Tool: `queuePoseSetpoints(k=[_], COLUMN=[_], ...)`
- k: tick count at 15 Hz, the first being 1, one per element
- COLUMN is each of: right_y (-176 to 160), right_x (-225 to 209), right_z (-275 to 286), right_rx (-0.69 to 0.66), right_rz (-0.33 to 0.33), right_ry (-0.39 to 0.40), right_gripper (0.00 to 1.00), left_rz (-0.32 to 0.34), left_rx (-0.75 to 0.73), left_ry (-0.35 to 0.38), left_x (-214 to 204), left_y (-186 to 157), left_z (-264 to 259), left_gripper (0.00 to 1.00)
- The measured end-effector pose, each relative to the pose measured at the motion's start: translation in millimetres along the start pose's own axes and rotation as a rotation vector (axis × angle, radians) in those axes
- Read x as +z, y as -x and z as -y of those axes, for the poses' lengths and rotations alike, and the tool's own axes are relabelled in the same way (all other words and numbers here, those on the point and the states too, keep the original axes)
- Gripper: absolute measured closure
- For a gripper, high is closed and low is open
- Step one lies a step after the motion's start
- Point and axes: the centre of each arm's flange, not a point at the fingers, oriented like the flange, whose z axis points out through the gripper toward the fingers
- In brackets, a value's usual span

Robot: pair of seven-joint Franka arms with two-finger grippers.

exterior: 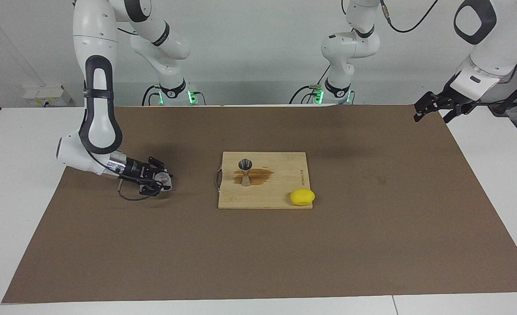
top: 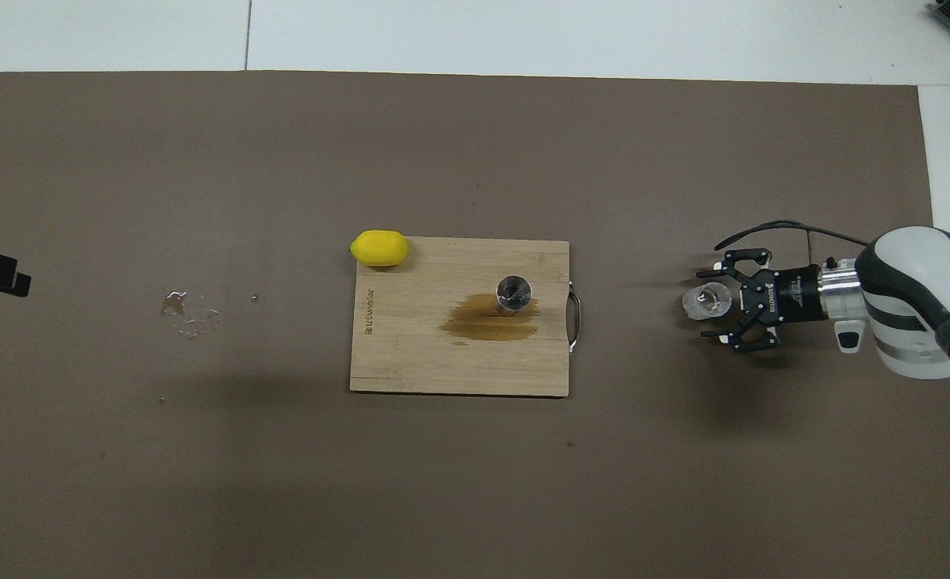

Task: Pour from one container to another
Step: 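Lower the glass cup onto the table and open the right gripper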

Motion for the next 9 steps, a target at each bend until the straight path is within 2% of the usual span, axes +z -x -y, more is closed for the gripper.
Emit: queuePoseSetpoints(k=[3,5,7,9], right_y=[2.9,23.0,57.7,98.0], right_x=[-25.8,-44.3,-55.8,-50.6], right_z=[-1.2,-1.3,-0.3,1.3], right_rx=[-0.053,-0.132,-0.232,-0.362], right_rz=[-0.027,-0.099,-0.175,-0.275], right_ry=[-0.028,-0.003,0.033,0.115], right_gripper=[0.00,0.00,0.00,0.00], left_rz=[-0.001,-0.001,-0.001,-0.001], left_rx=[0.000,0.000,0.000,-0.001], left_ry=[0.000,0.000,0.000,0.000], left_x=[-0.1,-0.1,-0.1,-0.1], left_y=[-0.1,-0.1,-0.1,-0.1], left_z=[0.0,0.0,0.0,0.0], left_gripper=[0.00,0.00,0.00,0.00])
